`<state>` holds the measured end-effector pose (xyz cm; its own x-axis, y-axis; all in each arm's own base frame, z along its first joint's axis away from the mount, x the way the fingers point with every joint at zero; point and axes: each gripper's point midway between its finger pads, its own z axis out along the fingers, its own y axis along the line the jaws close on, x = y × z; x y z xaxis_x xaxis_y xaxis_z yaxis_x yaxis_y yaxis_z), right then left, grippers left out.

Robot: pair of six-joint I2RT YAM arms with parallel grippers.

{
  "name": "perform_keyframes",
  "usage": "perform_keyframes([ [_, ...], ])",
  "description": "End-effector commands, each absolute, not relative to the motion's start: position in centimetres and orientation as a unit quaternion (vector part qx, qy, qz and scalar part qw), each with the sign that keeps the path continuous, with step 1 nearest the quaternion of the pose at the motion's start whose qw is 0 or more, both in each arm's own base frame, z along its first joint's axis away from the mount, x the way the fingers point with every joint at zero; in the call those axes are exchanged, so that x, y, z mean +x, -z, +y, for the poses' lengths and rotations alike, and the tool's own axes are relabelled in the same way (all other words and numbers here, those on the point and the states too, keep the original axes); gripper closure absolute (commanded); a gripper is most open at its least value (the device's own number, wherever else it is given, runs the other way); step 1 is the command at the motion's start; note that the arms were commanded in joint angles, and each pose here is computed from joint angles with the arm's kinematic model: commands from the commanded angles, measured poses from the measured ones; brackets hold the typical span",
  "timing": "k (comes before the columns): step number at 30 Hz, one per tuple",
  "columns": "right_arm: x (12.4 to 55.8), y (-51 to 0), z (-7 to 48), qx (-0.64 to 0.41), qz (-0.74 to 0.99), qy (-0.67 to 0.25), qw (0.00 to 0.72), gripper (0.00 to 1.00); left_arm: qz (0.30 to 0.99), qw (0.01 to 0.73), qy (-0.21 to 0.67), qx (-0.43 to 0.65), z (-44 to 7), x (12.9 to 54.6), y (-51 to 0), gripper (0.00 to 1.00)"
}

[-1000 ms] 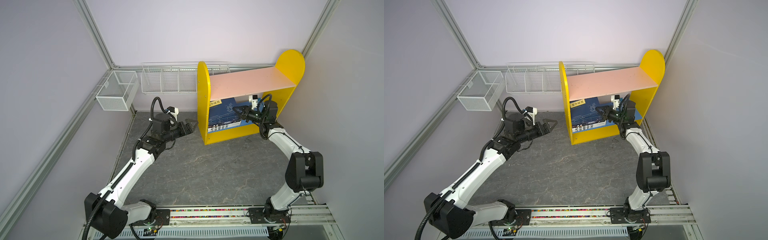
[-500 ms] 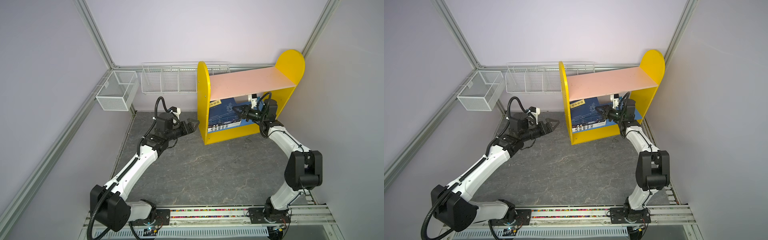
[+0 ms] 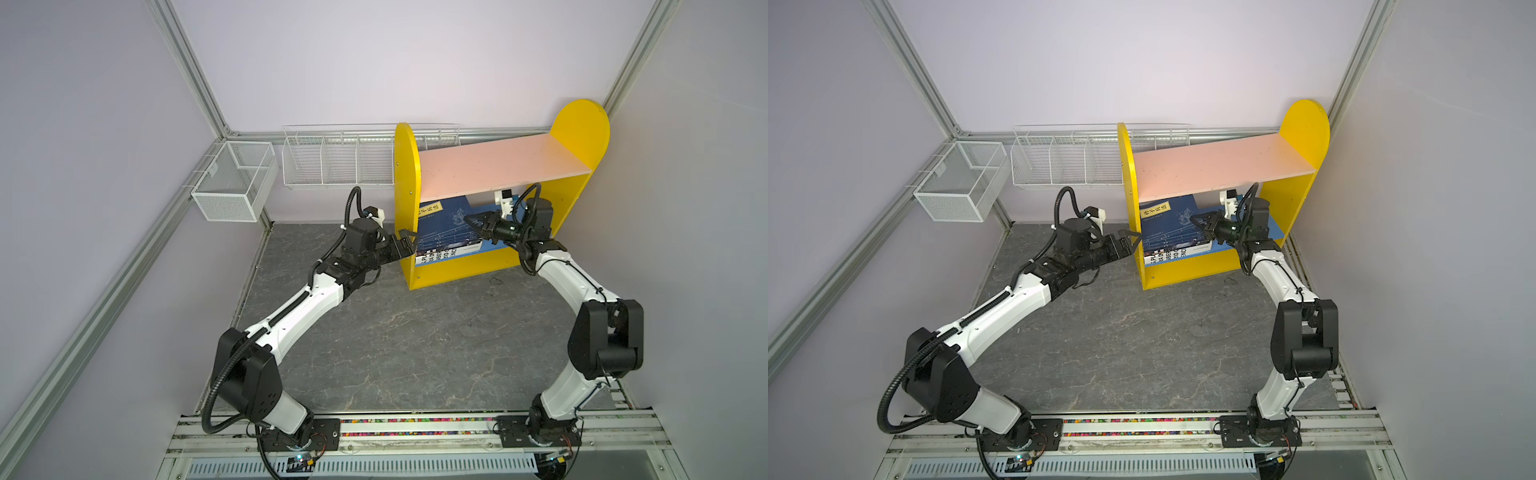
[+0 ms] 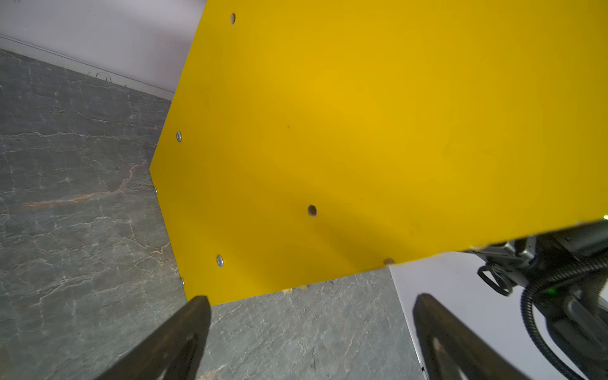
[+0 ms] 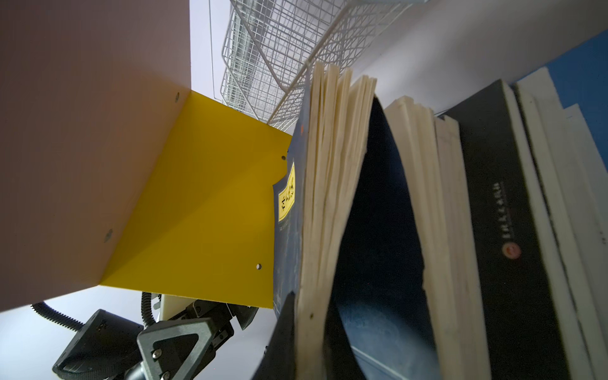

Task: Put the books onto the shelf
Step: 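Press the blue book against the standing books with the right gripper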

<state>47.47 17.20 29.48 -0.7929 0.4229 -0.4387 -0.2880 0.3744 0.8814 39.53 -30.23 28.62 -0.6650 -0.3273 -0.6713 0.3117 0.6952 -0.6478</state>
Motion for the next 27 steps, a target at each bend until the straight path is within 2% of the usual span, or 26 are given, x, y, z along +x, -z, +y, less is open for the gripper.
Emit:
perform_keyframes([
  [1,46.7,-28.2,18.3,0.017,0.777,-0.556,0.296,0.94,0.807,0.450,0.383,-0.015,-30.9,41.2,-30.3,0.03],
  [14,46.6,-27.2,18.3,0.016,0.785,-0.547,0.290,0.94,0.825,0.469,0.308,-0.065,-32.5,44.1,-25.5,0.04],
  [21,46.9,-27.7,18.2,0.013,0.788,-0.540,0.296,0.93,0.858,0.447,0.241,-0.078,-31.6,43.5,-21.8,0.05],
  [22,47.0,-27.8,18.1,0.013,0.788,-0.538,0.299,0.92,0.861,0.443,0.238,-0.081,-31.4,43.3,-21.3,0.05],
  [27,48.0,-28.7,16.8,0.020,0.800,-0.504,0.325,0.68,0.868,0.429,0.233,-0.088,-30.8,42.6,-19.7,0.05],
])
